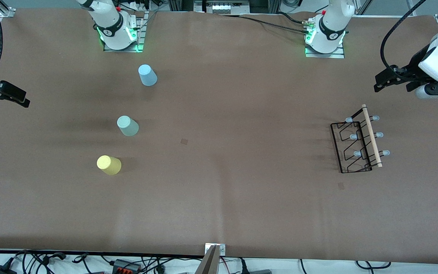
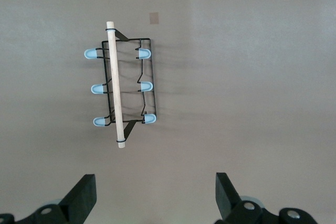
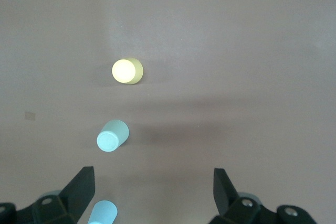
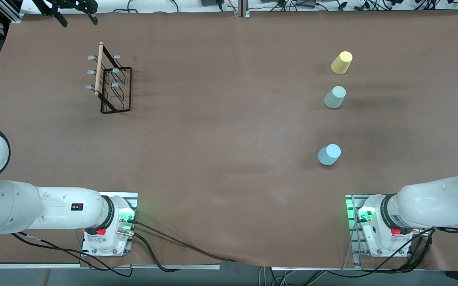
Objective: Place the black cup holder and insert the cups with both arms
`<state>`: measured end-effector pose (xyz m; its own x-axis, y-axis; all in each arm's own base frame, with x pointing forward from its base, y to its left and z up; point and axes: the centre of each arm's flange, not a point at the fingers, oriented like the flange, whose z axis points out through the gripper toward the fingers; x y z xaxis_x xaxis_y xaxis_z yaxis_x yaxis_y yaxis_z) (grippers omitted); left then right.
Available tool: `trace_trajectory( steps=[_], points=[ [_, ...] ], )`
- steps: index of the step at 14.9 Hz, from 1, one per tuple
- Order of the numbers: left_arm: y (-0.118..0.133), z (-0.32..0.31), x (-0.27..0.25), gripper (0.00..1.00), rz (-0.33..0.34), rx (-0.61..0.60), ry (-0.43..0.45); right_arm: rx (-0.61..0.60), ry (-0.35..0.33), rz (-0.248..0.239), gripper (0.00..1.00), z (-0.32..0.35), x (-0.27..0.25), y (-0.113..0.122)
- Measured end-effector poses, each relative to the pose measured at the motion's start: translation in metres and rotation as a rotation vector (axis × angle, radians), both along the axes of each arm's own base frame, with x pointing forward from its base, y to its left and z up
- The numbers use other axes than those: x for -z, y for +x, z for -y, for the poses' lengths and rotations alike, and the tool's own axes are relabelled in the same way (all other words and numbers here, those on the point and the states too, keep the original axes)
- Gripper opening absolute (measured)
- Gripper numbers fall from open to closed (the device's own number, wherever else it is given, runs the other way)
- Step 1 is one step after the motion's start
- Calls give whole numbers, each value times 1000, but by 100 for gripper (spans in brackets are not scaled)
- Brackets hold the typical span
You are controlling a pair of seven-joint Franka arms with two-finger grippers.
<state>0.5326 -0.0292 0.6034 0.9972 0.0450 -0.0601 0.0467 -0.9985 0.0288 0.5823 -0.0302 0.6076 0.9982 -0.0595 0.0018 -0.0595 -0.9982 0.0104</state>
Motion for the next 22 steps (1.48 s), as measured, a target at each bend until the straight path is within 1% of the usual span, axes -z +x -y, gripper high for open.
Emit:
trace_trajectory(
  steps=[4,6,10,11,13,16,17,18,20,22],
  points=[
    [0,0,0,100,0,-1,0,0,0,0,100,0,0,0],
    [1,0,4,100,-14,-1,2,0,0,0,100,0,0,0],
    [-1,2,25,100,-124,4,7,0,1,-12,100,0,3,0],
    [1,2,28,100,-139,6,7,-2,1,-21,100,0,7,1],
    [13,1,37,100,-155,3,6,-13,3,-53,100,-1,22,7],
    [41,-13,61,100,-184,-1,7,-24,8,-157,100,-7,51,9],
    [50,-25,72,100,-196,1,7,-27,9,-176,100,-9,57,9],
    [58,-40,86,100,-201,-6,4,-30,9,-186,100,-10,61,9],
    [73,-71,115,100,-192,-28,14,-33,9,-198,100,-13,66,8],
    [81,-90,143,100,-176,-42,26,-38,9,-209,100,-15,71,7]
  ],
)
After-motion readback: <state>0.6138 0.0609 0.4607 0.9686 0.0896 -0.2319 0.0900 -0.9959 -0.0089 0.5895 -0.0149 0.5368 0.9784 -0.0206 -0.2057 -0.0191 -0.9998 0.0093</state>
